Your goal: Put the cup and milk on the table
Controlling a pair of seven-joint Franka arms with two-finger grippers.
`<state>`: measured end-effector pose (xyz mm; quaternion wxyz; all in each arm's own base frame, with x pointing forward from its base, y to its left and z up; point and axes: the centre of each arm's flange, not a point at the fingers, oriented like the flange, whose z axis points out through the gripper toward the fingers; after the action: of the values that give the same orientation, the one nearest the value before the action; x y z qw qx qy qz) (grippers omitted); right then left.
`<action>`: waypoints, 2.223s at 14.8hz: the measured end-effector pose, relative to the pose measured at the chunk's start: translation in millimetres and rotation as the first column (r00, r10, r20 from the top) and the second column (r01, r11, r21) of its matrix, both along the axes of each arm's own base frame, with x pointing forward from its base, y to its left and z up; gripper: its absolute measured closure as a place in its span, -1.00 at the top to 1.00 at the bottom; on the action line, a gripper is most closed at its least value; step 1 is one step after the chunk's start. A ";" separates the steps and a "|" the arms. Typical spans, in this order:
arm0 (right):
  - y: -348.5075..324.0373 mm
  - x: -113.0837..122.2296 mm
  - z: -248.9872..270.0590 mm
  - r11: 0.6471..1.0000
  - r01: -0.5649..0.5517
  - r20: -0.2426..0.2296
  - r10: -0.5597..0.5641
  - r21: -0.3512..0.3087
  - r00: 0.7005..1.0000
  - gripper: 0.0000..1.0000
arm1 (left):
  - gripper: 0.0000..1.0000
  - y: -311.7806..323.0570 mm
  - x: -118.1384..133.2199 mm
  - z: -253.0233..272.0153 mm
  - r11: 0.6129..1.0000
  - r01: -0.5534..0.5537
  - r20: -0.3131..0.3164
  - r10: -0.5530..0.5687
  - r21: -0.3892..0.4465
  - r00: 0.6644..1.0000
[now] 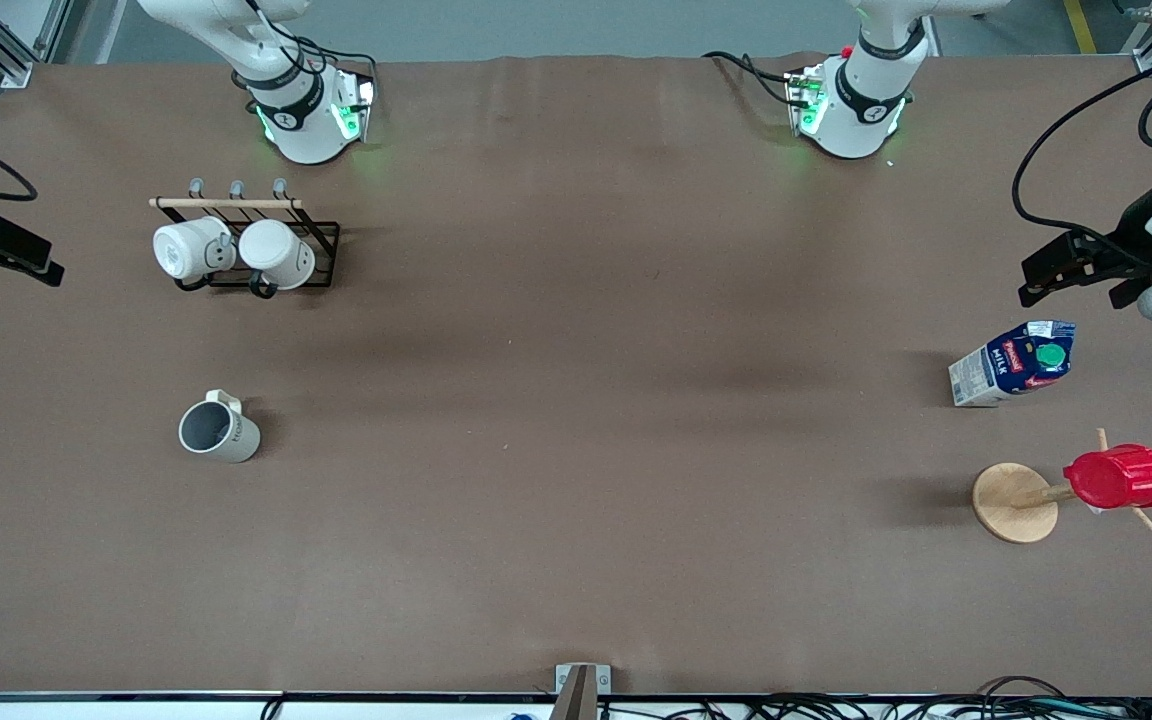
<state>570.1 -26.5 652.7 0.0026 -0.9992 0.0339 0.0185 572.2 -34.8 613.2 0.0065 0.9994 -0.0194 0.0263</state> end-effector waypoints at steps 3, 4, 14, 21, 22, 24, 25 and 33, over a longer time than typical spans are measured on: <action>0.0 0.0 0.0 1.000 0.000 0.000 0.000 0.000 1.000 1.00 | 0.99 0.0 0.0 0.5 1.000 0.000 0.001 0.000 0.000 1.000; -0.1 0.0 0.0 1.000 0.000 0.000 0.000 0.000 1.000 1.00 | 0.99 0.0 0.0 0.7 1.000 0.000 0.001 0.000 0.000 1.000; -1.2 16.9 -39.8 1.000 0.001 -0.019 -0.001 -0.010 1.000 1.00 | 0.96 35.9 12.3 -52.1 0.998 -0.061 -0.043 0.061 0.003 0.997; -15.8 44.0 -220.3 0.999 -0.007 -0.025 0.006 -0.048 1.000 1.00 | 0.96 116.0 9.2 -133.6 0.998 -0.064 -0.056 0.065 0.004 0.996; -21.9 44.3 -243.0 0.999 -0.016 -0.025 0.015 -0.050 1.000 1.00 | 0.96 130.2 7.9 -140.9 0.998 -0.066 -0.064 0.066 0.003 0.996; -36.8 46.5 -282.1 0.998 -0.036 -0.025 0.034 -0.057 0.999 1.00 | 0.96 143.8 9.1 -154.7 0.997 -0.072 -0.069 0.072 0.002 0.995; -45.4 49.0 -300.4 0.997 -0.042 -0.022 0.041 -0.063 0.999 1.00 | 0.96 145.7 10.6 -162.3 0.997 -0.075 -0.066 0.075 0.003 0.995; -60.4 54.8 -402.7 0.999 -0.021 -0.038 0.019 -0.048 0.999 1.00 | 0.96 160.3 -3.2 -221.3 0.994 -0.105 -0.074 0.105 0.002 0.992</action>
<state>624.9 -86.9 250.0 -0.0225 -0.9988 0.0246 0.0366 569.0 125.5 391.9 0.0067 0.9994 0.0334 -0.0105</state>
